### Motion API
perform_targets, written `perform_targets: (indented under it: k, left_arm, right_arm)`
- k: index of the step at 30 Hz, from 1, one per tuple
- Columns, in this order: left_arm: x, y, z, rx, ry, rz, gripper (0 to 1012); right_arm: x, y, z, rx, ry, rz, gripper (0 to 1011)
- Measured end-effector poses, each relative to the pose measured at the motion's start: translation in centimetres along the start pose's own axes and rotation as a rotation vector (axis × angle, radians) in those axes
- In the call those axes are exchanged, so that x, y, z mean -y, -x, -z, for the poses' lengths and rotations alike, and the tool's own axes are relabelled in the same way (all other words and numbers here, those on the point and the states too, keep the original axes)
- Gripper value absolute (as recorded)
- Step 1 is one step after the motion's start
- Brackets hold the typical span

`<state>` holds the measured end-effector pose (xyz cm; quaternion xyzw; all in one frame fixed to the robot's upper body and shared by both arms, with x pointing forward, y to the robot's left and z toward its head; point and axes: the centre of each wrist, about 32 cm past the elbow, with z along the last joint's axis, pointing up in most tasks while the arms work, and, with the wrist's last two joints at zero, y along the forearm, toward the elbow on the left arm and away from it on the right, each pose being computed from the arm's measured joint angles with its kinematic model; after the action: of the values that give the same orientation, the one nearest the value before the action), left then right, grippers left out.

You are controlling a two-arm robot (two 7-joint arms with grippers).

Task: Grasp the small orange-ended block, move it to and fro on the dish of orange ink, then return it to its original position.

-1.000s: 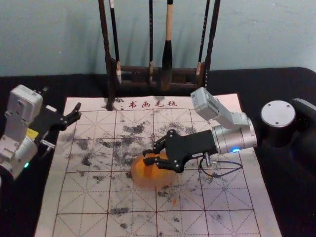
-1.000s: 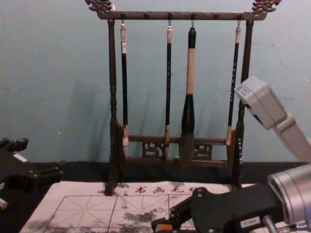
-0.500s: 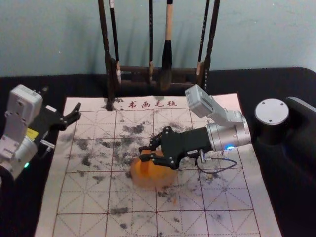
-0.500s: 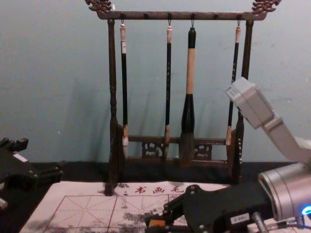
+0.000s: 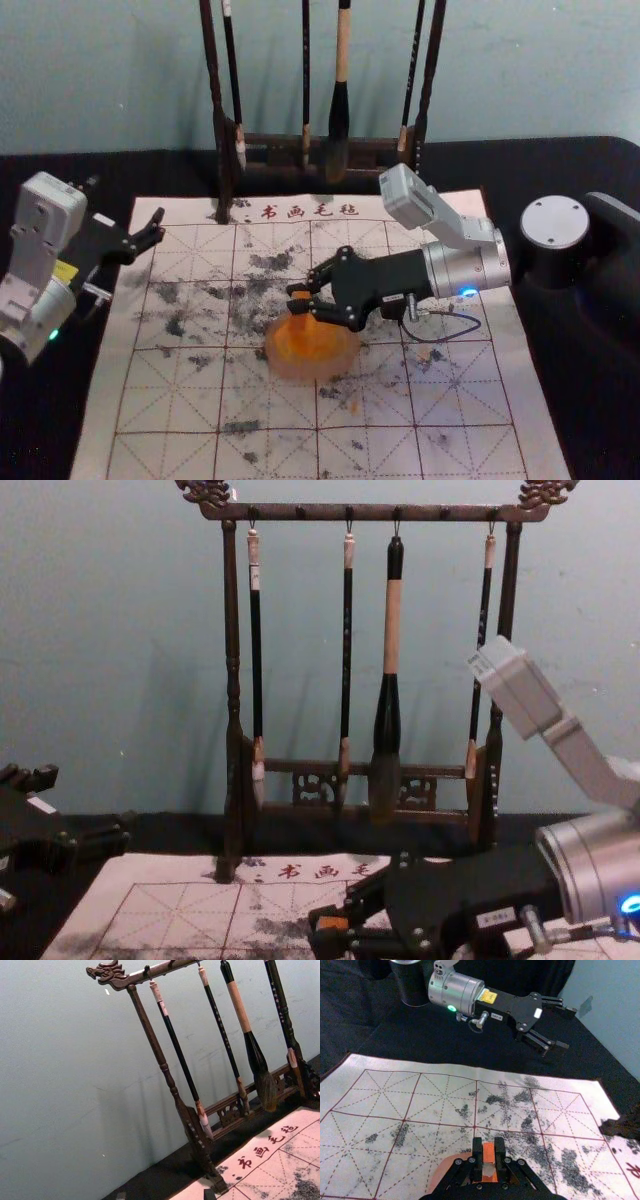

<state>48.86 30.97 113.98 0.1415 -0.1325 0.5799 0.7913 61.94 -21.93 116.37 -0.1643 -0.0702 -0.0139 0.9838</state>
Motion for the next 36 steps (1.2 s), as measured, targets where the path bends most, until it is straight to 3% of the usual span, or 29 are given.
perform_targets:
  k: [23, 36]
  left_arm:
    - [0.0, 0.0, 0.0, 0.0, 0.0, 0.0, 1002]
    - [0.0, 0.0, 0.0, 0.0, 0.0, 0.0, 1001]
  right_arm:
    - [2.1, 0.5, 0.5, -0.017, 0.023, 0.046, 147]
    - [2.6, 0.8, 0.5, -0.017, 0.02, 0.057, 147]
